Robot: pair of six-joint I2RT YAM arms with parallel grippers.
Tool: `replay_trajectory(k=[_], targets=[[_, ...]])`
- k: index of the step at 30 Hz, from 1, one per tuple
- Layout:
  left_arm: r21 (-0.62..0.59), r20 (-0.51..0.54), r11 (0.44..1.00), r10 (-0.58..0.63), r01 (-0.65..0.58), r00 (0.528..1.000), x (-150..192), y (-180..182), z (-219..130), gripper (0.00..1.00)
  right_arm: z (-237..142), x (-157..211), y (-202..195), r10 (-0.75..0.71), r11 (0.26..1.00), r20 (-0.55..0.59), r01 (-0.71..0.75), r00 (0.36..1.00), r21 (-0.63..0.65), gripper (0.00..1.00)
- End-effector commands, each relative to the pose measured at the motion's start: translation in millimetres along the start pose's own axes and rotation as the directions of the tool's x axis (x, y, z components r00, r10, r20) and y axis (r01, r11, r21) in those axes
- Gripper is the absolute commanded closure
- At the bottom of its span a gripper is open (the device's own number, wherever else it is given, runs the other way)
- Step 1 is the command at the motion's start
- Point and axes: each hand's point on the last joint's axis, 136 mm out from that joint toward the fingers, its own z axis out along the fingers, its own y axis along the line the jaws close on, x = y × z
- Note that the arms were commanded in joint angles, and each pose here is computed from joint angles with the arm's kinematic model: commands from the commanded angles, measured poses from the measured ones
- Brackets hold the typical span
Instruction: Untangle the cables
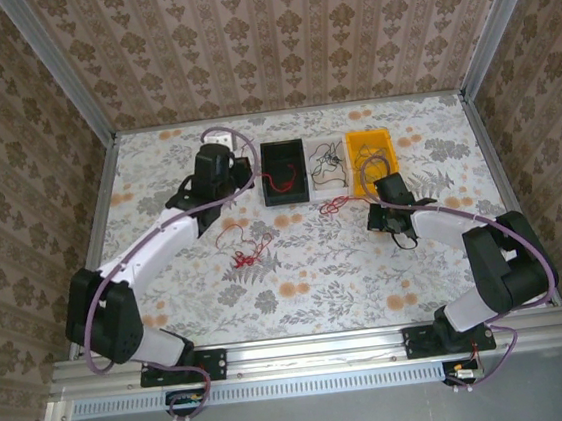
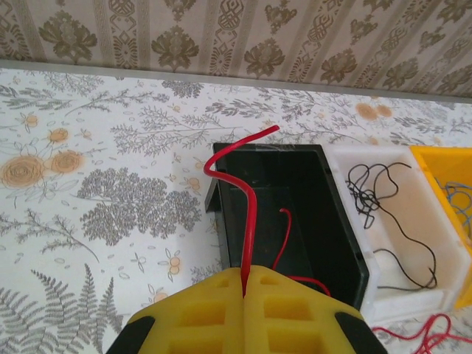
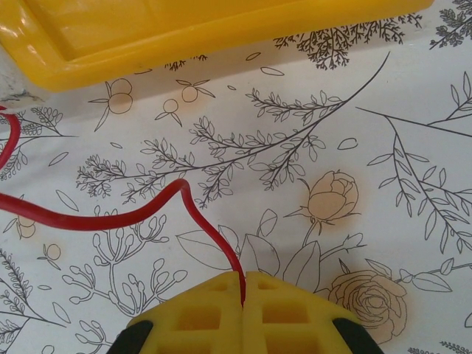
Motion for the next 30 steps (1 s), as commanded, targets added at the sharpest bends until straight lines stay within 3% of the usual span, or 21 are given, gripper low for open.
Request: replay_trajectory(k=[1,7,10,14,20,30], targets=[[-0.040,-0.014,0.997,0.072,-0.073,0.997,-8,-7,12,1.00,-2,0,1,0.015,1.000,0.005,-0.014,1.000,-0.018,1.00],[-0.113,-0.139,0.950,0.274,-0.290,0.952,10,-28,54,1.00,-2,0,1,0.015,1.000,0.006,-0.015,1.000,-0.015,1.00],[-0.106,-0.226,0.935,0.310,-0.339,0.924,23,-34,74,1.00,-3,0,1,0.016,1.000,0.009,-0.016,1.000,-0.016,1.00],[-0.059,-0.317,0.947,0.282,-0.316,0.905,43,-37,93,1.00,-3,1,0,0.017,1.000,0.012,-0.016,1.000,-0.018,1.00],[0.007,-0.395,0.987,0.150,-0.160,0.906,63,-30,118,1.00,-2,1,2,0.013,1.000,0.008,-0.013,1.000,-0.023,1.00],[0.074,-0.491,0.986,0.166,-0.149,0.855,84,-41,148,1.00,-2,1,1,0.011,1.000,0.002,-0.011,1.000,-0.020,1.00]])
